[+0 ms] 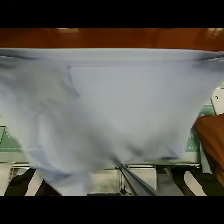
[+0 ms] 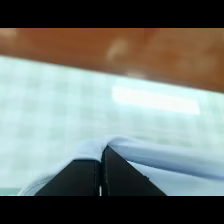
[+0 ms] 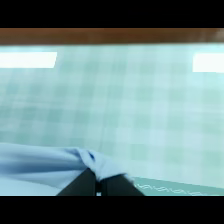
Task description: Fold the shirts.
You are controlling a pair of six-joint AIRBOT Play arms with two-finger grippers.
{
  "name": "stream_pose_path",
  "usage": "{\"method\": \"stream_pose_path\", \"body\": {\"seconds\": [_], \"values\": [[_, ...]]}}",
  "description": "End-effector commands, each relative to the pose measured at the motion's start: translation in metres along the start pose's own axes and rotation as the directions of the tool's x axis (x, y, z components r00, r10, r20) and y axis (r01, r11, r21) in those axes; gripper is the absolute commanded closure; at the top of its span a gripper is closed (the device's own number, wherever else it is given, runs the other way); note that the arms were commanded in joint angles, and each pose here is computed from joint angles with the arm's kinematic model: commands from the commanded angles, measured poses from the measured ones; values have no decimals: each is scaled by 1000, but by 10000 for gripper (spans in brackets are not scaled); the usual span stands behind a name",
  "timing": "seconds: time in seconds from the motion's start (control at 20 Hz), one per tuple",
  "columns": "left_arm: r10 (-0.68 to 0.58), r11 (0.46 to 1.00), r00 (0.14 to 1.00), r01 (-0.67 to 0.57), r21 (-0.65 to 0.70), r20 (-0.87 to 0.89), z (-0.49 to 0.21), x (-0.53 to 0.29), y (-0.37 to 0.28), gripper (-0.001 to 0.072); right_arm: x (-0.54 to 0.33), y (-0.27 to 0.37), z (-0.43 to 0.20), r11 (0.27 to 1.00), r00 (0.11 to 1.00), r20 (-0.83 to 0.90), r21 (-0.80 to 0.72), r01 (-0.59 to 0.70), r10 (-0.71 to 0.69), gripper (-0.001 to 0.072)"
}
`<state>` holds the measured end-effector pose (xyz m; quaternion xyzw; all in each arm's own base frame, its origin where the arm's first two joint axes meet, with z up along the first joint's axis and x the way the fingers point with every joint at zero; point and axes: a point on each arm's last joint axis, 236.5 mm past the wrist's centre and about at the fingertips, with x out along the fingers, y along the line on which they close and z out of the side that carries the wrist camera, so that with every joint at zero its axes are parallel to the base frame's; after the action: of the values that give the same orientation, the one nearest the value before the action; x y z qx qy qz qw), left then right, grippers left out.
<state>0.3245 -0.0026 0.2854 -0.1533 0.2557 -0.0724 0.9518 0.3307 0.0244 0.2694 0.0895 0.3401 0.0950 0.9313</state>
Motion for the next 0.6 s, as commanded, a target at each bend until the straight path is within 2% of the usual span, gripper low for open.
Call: {"method": "stream_pose_path", "body": {"seconds": [0.0,0.1,0.25,0.55], "values": [[-90,992,983,76,-96,-160,-42,110,23,686,111,-18,-14,996,990,-123,56,-64,70,688],[-89,989,975,64,-130,-202,-59,177,35,686,181,-26,-26,991,979,-176,103,-83,100,688],[-43,984,977,4,-180,-208,-74,259,64,686,268,-63,-44,980,972,-219,192,-42,85,689],[-46,965,946,-42,-260,-322,-121,344,89,686,351,-96,-47,966,947,-297,255,-45,123,688]]}}
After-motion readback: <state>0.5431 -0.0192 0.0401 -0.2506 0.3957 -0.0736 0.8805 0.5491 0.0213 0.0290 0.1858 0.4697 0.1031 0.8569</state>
